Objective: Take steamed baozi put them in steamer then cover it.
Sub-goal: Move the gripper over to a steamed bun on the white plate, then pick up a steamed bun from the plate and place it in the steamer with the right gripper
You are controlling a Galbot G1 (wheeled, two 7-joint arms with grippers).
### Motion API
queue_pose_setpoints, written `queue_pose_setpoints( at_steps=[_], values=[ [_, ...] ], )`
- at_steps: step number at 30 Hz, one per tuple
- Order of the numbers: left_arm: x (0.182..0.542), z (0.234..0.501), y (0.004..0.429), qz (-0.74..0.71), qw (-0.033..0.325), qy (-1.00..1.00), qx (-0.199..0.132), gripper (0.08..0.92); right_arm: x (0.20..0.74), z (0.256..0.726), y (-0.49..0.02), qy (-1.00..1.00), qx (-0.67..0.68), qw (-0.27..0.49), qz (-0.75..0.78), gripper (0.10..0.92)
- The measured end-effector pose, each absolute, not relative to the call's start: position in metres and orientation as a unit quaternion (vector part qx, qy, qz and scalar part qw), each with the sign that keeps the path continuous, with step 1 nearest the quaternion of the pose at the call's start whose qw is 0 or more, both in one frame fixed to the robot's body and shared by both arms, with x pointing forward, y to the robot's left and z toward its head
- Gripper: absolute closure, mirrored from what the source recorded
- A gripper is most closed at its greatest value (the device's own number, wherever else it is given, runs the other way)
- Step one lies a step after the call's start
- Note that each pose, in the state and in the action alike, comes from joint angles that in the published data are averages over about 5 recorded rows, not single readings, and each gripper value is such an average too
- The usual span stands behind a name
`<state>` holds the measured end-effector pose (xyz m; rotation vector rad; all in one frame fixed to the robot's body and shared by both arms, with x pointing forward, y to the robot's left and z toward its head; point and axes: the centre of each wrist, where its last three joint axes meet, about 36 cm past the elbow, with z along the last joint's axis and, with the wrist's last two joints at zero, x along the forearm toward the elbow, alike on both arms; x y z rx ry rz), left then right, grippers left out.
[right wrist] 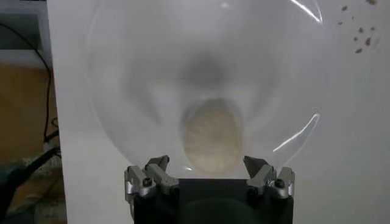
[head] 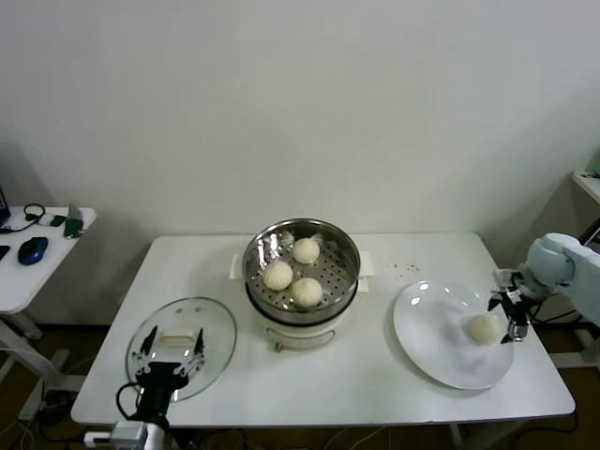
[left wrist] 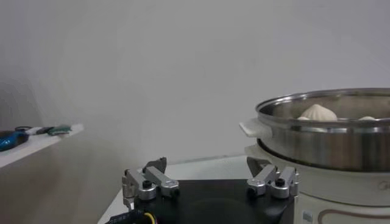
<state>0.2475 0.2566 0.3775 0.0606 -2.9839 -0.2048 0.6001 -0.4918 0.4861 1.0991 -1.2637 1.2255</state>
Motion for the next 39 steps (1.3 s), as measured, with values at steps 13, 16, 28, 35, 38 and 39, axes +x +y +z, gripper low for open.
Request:
queue_pose_setpoints(
  at_steps=[13, 16, 28, 35, 38, 39],
  values=[
    [0.249, 0.376, 0.257, -0.070, 0.077, -0.994, 0.022, 0.177, 0.616, 0.460, -0.486, -0.516, 0.459, 0.514, 0.509, 0.200],
    [0.250, 0.377, 0.257, -0.070, 0.077, -0.994, 0.022, 0.177, 0.619, 0.456, -0.481, -0.514, 0.461, 0.513, 0.511, 0.201],
    [0.249, 0.378, 0.256, -0.071, 0.077, -0.994, 0.021, 0.177, 0.624, 0.454, -0.475, -0.515, 0.464, 0.511, 0.509, 0.324],
    [0.248, 0.378, 0.254, -0.069, 0.077, -0.994, 0.018, 0.177, 0.632, 0.474, -0.473, -0.538, 0.457, 0.505, 0.497, 0.335],
    [0.249, 0.379, 0.252, -0.068, 0.075, -0.995, 0.014, 0.177, 0.642, 0.495, -0.468, -0.552, 0.453, 0.497, 0.494, 0.335],
    [0.248, 0.379, 0.251, -0.068, 0.075, -0.995, 0.012, 0.177, 0.646, 0.503, -0.465, -0.557, 0.451, 0.493, 0.493, 0.336]
  ],
)
